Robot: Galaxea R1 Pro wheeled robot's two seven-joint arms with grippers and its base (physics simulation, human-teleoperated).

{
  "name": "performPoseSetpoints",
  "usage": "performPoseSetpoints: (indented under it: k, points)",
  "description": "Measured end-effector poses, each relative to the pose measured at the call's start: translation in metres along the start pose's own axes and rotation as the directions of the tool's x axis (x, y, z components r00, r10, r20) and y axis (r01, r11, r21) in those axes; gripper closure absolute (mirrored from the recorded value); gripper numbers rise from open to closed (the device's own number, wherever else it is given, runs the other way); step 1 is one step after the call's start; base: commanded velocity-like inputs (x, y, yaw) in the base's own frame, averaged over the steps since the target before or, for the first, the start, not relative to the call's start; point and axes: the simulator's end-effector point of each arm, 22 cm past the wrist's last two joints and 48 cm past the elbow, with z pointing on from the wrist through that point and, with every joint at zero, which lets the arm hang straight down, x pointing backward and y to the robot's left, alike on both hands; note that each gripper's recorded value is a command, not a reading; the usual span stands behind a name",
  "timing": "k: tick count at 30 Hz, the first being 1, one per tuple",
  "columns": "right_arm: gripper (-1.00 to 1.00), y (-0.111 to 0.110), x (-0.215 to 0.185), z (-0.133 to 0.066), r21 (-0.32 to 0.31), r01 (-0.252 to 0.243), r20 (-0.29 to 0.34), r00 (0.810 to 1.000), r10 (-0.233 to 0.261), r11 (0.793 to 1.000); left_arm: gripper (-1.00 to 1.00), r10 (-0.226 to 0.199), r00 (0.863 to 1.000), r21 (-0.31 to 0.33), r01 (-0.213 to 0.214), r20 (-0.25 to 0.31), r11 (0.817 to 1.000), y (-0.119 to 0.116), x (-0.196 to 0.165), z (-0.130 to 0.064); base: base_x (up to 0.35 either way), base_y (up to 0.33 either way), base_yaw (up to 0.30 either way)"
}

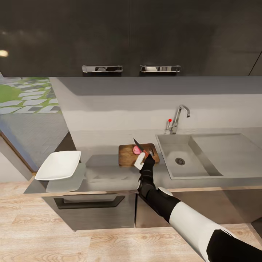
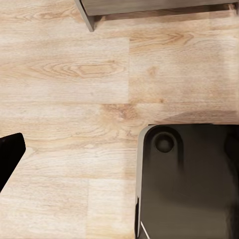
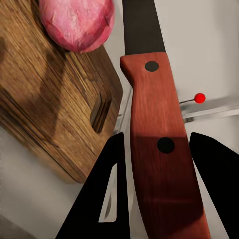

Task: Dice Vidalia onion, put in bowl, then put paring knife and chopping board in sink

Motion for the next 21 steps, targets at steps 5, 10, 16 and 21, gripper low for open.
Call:
performPoseSetpoints:
  k: [5, 10, 16, 21]
  points:
    - [1.00, 0.0008, 0.0013, 0.0003, -0.001, 0.002, -0.002, 1.000, -0.002, 1.000, -1.00, 0.000, 1.000, 0.000, 0.000, 0.000, 1.000, 0.0002, 0.0000, 0.0000, 0.000, 0.000, 0.000]
    - [1.00, 0.0013, 0.0021, 0.0005, -0.002, 0.004, -0.004, 1.000, -0.004, 1.000, -1.00, 0.000, 1.000, 0.000, 0.000, 0.000, 1.000, 0.0002, 0.0000, 0.0000, 0.000, 0.000, 0.000]
    - [1.00, 0.0030, 0.0051, 0.0008, -0.004, 0.009, -0.010, 1.000, -0.009, 1.000, -1.00, 0.000, 1.000, 0.000, 0.000, 0.001, 1.000, -0.0001, -0.0001, 0.0000, 0.104, 0.000, 0.000]
    - [1.00, 0.0052, 0.0074, 0.0018, -0.008, 0.012, -0.014, 1.000, -0.013, 1.000, -1.00, 0.000, 1.000, 0.000, 0.000, 0.000, 1.000, 0.0001, 0.0000, 0.0000, 0.088, 0.000, 0.000]
